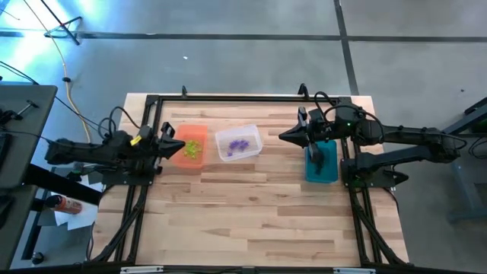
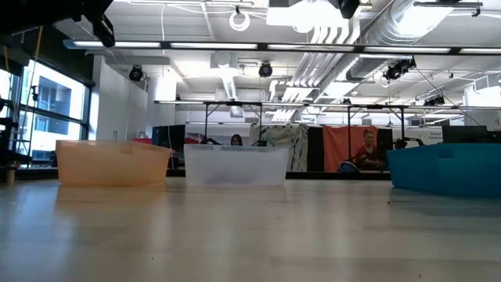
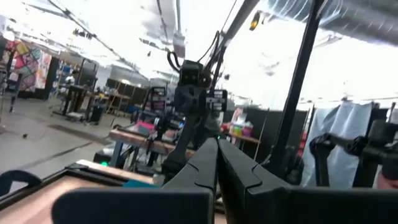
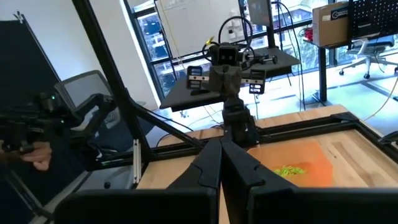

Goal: Sort Halloween decoration
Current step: Return to Home Position

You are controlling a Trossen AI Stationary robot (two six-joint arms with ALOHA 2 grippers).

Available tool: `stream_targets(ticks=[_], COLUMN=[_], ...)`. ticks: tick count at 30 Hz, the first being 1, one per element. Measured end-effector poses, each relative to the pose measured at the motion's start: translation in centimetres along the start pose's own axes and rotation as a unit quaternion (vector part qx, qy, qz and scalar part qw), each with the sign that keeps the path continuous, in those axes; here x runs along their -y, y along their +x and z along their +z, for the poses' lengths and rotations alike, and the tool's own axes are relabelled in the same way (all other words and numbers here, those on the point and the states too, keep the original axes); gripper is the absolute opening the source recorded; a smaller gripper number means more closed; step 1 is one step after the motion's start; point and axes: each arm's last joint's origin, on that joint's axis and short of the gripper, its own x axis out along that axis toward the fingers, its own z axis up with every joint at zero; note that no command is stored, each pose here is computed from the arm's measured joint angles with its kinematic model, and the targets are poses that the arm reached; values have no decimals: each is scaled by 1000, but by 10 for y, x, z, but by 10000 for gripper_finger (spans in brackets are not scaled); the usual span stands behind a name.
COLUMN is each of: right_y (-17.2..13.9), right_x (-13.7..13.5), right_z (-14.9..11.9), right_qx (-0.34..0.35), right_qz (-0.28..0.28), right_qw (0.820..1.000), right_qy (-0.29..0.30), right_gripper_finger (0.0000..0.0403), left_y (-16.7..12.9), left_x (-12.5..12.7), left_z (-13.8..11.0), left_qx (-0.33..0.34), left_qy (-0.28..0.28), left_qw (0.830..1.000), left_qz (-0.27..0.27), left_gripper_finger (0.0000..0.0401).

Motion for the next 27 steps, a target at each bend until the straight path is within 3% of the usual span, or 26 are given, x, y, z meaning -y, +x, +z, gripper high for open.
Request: stream_targets(ticks=[20, 27], right_y=[0, 0], right_x=[0, 1], right_z=[-2, -5], right_qx=[-11, -24], right_qz=[-2, -5], right_qw=[1000, 1000], right_qy=[4, 8], right_gripper_finger=[0, 0], left_y=[-17, -23], left_x=[-2, -10], left_z=[-5, -35], left_qx=[-21, 2], left_qy=[5, -40], left_qw=[1000, 999], left_qz=[-5, -8], left_gripper_finger=[0, 0])
